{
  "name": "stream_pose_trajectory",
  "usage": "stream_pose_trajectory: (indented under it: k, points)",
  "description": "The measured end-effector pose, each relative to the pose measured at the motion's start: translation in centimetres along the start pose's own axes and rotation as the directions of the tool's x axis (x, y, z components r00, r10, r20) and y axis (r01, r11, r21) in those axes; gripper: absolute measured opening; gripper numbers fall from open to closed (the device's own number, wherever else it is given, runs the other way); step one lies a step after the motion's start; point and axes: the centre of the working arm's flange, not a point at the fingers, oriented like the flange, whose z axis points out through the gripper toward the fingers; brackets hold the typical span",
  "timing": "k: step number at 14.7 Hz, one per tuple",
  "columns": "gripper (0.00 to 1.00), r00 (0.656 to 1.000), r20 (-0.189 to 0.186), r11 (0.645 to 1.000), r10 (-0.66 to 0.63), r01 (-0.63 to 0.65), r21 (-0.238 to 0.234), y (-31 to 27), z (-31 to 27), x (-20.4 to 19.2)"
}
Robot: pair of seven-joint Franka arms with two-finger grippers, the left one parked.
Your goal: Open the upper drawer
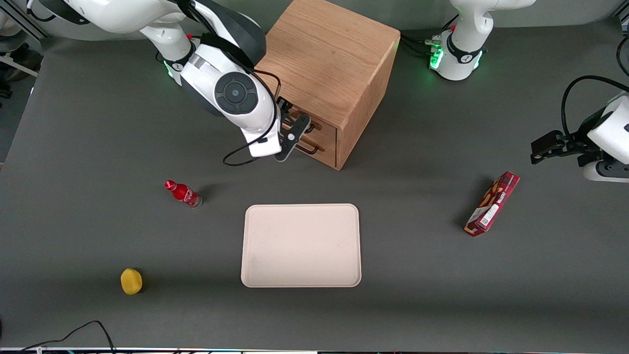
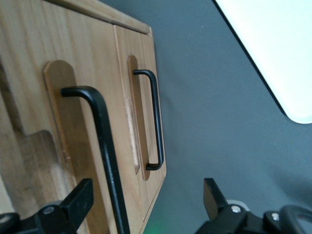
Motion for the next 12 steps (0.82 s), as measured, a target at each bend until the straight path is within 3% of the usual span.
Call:
stream_pose_trajectory:
  k: [12]
  points:
    - [1.00,0.999,-0.034,1.000,-0.002,0.002,-0.005,0.2,1.8,0.3]
